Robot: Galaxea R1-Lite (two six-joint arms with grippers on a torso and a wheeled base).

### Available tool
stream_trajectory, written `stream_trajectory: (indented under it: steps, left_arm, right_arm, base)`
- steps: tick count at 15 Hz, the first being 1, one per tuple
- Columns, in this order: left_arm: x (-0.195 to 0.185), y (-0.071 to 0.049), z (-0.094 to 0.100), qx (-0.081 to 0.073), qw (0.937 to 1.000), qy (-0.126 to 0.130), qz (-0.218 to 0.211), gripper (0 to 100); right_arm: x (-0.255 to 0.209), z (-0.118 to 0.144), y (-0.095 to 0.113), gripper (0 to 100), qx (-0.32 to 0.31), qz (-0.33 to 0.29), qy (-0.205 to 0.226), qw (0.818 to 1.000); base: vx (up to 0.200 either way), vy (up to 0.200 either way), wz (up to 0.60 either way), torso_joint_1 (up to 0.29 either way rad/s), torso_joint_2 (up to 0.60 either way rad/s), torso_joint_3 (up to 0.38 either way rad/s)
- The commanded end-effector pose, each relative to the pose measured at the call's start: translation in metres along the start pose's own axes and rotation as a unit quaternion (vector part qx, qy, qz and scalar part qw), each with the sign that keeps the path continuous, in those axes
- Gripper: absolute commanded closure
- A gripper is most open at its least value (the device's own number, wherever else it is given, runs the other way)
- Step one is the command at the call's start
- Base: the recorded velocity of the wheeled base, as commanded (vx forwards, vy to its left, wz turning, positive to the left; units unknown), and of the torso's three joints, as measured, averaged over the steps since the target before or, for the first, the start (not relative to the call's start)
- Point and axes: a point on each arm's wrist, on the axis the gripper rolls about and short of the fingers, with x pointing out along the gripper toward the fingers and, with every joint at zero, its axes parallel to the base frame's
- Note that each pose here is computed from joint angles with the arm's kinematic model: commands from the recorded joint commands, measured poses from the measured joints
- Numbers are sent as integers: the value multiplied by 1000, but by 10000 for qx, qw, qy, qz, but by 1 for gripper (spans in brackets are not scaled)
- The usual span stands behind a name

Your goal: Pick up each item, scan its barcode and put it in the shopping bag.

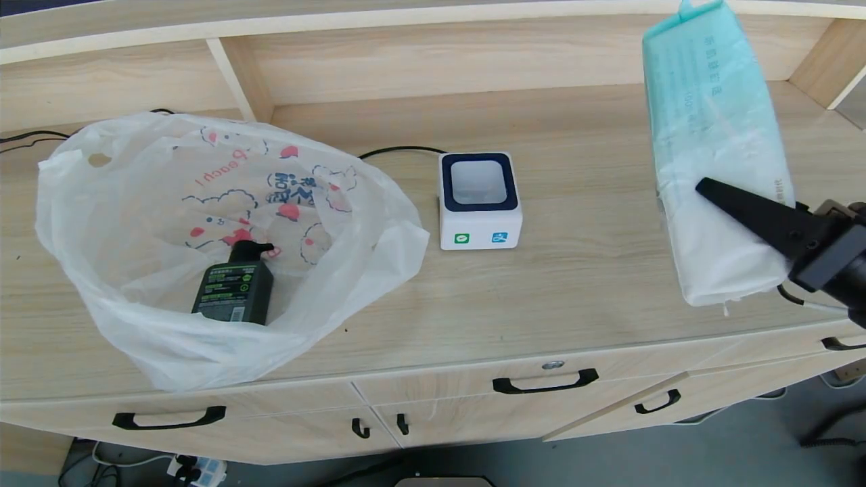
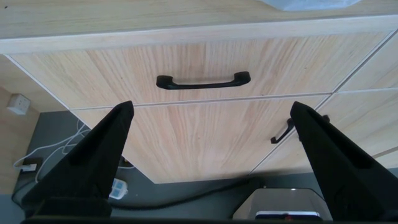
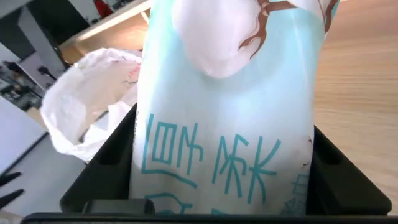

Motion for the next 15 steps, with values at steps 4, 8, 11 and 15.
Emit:
stream_trajectory:
  steps: [4, 8, 11, 15]
  left_arm:
    - [0, 0, 0, -43, 10000, 7, 0, 0]
    - [0, 0, 0, -66, 10000, -1, -7, 0]
    - [0, 0, 0, -58, 10000, 7, -8, 0]
    - [0, 0, 0, -74, 10000, 7, -8, 0]
  right_arm:
    - [55, 46, 18, 100, -1106, -367, 231, 9929]
    - [91, 45, 80, 100, -1181, -179, 773, 9898]
    - [117, 37, 109, 100, -1031, 26, 751, 9918]
    - [126, 26, 112, 100, -1058, 48, 874, 9905]
  base:
    - [0, 0, 0, 0, 0, 0]
    - [0, 0, 0, 0, 0, 0]
    - [0, 0, 0, 0, 0, 0]
    - [0, 0, 0, 0, 0, 0]
